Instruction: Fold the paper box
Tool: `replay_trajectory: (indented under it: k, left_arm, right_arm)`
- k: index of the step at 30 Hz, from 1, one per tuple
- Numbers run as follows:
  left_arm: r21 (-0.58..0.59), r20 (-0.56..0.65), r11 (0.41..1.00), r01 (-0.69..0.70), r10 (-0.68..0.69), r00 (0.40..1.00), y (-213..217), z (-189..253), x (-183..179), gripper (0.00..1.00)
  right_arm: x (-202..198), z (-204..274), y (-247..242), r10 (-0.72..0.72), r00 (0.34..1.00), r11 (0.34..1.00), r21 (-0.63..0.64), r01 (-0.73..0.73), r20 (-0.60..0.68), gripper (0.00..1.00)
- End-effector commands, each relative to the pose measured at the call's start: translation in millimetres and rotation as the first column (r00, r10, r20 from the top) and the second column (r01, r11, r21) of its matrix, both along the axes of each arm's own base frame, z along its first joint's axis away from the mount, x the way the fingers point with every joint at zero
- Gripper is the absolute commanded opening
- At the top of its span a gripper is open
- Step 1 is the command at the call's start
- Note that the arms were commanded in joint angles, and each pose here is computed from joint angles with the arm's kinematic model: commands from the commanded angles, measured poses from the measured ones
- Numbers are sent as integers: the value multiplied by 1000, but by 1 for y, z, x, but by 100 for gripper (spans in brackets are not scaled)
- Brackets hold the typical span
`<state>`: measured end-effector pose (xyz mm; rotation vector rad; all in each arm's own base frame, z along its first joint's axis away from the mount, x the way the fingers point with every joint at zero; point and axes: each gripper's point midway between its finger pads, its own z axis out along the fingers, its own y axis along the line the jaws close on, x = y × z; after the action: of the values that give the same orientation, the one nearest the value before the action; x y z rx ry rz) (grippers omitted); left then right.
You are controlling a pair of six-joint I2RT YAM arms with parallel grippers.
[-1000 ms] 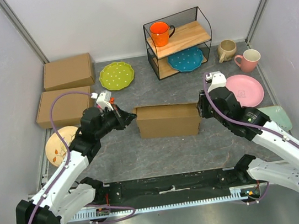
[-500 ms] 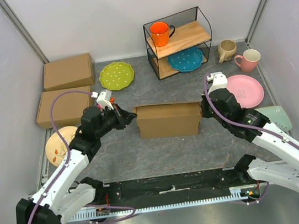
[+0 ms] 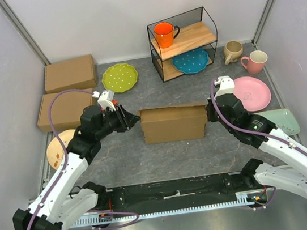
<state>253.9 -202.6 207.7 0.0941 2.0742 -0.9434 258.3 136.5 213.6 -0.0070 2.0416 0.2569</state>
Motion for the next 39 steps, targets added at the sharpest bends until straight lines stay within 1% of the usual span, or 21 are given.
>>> replay_trajectory:
  k: [1,6,10,12,14,17,23,31,36,39]
  left_arm:
    - [33,165,999,-4,-1,986,7,46,6,39]
    - [66,222,998,-12,-3,975,11,55,10,40]
    - [102,240,995,7,-31,970,10,51,13,38]
    - [116,240,993,10,-38,970,10,47,14,34]
    - [127,240,992,4,-34,970,11,45,16,32]
    - [124,247,992,11,-41,968,9,47,17,33]
    - [126,253,991,37,-68,965,6,47,16,37]
    - [121,234,992,45,-73,970,2,36,19,36]
    - [85,247,994,64,-84,965,-3,47,18,36]
    - [85,253,994,66,-86,964,-4,49,19,37]
  right_arm:
    - [-18,-38,-10,2,992,997,-77,-12,-129,0]
    - [-17,-36,-9,3,992,997,-79,-14,-127,0]
    - [-17,-34,-9,6,992,997,-76,-15,-123,0]
    - [-17,-34,-9,6,993,997,-75,-15,-122,0]
    - [-18,-34,-9,7,992,997,-75,-17,-124,0]
    - [-18,-36,-9,8,992,997,-78,-18,-129,0]
    - [-18,-36,-8,10,991,997,-76,-20,-131,0]
    - [-18,-36,-6,19,990,997,-73,-30,-137,0]
    - [-18,-37,-6,19,990,997,-74,-30,-138,0]
    - [-18,-38,-6,19,990,997,-73,-29,-141,0]
